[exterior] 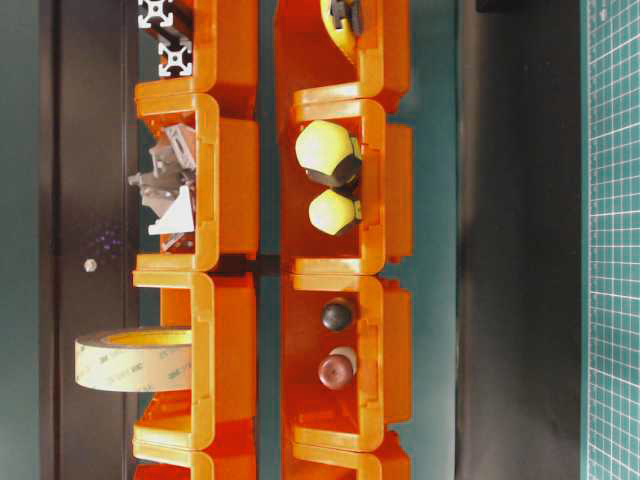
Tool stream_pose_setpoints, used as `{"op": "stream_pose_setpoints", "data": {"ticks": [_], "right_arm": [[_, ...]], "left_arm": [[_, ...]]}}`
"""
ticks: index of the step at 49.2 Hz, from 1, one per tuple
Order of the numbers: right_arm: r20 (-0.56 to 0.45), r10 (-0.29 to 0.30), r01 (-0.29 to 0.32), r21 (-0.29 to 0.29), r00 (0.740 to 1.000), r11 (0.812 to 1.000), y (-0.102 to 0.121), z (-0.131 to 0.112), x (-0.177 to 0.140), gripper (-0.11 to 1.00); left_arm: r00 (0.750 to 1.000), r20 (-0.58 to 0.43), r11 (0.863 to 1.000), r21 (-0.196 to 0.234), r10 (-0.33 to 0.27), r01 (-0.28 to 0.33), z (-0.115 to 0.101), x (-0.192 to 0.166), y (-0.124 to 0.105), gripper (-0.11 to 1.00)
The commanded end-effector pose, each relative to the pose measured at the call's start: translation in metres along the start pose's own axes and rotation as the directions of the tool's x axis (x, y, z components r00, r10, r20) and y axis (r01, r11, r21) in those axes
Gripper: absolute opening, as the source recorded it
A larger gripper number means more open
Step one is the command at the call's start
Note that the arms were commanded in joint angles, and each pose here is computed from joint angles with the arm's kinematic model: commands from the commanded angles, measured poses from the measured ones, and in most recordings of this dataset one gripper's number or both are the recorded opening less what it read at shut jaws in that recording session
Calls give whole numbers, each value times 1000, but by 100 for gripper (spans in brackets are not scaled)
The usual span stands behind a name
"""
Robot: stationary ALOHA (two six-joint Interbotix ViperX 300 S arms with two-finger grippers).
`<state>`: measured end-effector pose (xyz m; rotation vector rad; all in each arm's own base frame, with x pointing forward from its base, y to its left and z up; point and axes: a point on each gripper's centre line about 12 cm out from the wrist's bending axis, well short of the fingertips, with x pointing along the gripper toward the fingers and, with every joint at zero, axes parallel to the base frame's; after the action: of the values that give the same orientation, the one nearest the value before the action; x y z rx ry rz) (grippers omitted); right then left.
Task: Pick scraper from container rack with left arm.
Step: 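Move the left gripper toward the brown scraper handle in the rack, then close the left gripper on the brown scraper handle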
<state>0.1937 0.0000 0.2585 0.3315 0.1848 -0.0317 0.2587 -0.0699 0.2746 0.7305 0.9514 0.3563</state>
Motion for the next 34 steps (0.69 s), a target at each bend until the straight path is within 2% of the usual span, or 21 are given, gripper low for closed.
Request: {"op": "stream_pose_setpoints", "data": {"ticks": [1, 5, 8, 22, 34], "right_arm": [[7, 5, -5, 3, 1000, 1000, 2, 5, 0, 0], [-6, 0, 0, 2, 1000, 1000, 2, 4, 0, 0], [-16, -1, 1, 3, 1000, 1000, 2, 3, 0, 0], [-14, 5, -5, 2, 1000, 1000, 3, 3, -2, 0], [-15, 11, -11, 1, 1000, 1000, 4, 2, -2, 0]], "left_arm": [[1000, 25, 1000, -22, -17, 18, -3, 5, 4, 66], [1000, 14, 1000, 0, -27, 27, -10, 13, 0, 84], [1000, -2, 1000, 13, -25, 25, -17, 19, -2, 91], [999, -53, 1000, -14, -6, 6, -33, 35, 10, 91], [997, -74, 1000, 2, -8, 8, -38, 45, 11, 91]]}}
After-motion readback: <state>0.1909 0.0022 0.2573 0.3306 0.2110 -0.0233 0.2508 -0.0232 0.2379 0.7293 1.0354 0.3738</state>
